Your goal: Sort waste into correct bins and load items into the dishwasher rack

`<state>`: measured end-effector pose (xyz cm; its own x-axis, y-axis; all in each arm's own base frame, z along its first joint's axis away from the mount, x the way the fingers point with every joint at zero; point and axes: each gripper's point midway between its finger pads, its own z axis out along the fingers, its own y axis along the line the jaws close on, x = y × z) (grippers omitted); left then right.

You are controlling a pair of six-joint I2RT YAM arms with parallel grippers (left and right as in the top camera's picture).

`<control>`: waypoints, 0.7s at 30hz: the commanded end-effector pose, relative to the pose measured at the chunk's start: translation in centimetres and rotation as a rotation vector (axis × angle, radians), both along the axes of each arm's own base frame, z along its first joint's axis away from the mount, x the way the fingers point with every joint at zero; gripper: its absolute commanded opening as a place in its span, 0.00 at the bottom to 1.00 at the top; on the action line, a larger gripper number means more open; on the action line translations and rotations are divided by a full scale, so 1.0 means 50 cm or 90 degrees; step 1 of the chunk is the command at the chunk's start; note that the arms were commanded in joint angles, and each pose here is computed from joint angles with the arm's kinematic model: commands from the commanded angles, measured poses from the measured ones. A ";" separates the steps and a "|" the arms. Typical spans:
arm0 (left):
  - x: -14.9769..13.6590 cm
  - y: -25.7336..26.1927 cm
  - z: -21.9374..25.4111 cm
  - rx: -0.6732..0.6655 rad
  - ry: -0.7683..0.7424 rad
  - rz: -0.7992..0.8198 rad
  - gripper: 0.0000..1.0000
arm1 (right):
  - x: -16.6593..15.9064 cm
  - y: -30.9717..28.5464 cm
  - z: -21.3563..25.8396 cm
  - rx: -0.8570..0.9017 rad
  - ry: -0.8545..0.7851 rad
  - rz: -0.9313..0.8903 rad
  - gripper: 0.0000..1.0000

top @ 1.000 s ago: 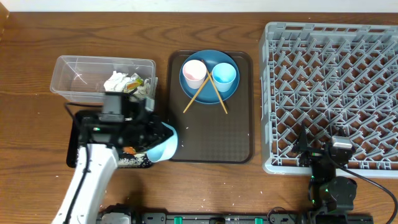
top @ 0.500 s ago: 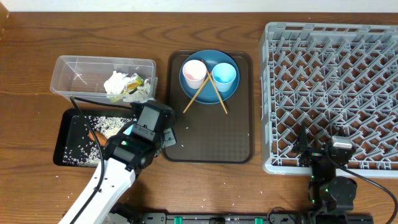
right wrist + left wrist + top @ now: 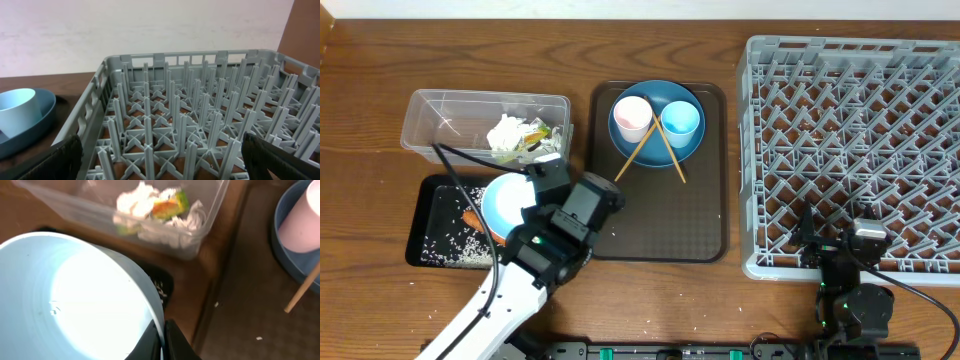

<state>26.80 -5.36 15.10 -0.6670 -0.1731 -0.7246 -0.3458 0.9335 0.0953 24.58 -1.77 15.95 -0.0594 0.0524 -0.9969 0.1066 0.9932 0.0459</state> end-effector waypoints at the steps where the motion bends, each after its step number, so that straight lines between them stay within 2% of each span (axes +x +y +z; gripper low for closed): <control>1: 0.004 0.014 0.035 0.057 -0.042 0.009 0.06 | 0.000 0.005 -0.003 0.008 0.002 0.004 0.99; 6: 0.000 0.003 0.016 0.049 -0.018 -0.005 0.06 | 0.000 0.005 -0.003 0.008 0.002 0.004 0.99; 12: -0.022 -0.093 -0.034 -0.108 0.072 -0.103 0.06 | 0.000 0.005 -0.003 0.008 0.002 0.004 0.99; 16: -0.042 -0.170 -0.045 -0.187 0.127 -0.224 0.06 | 0.000 0.005 -0.003 0.008 0.002 0.004 0.99; 19: -0.042 -0.167 -0.034 -0.178 0.126 -0.250 0.06 | 0.000 0.005 -0.003 0.008 0.002 0.004 0.99; 21: -0.040 -0.143 -0.017 -0.180 0.114 -0.233 0.06 | 0.000 0.005 -0.003 0.008 0.002 0.004 0.99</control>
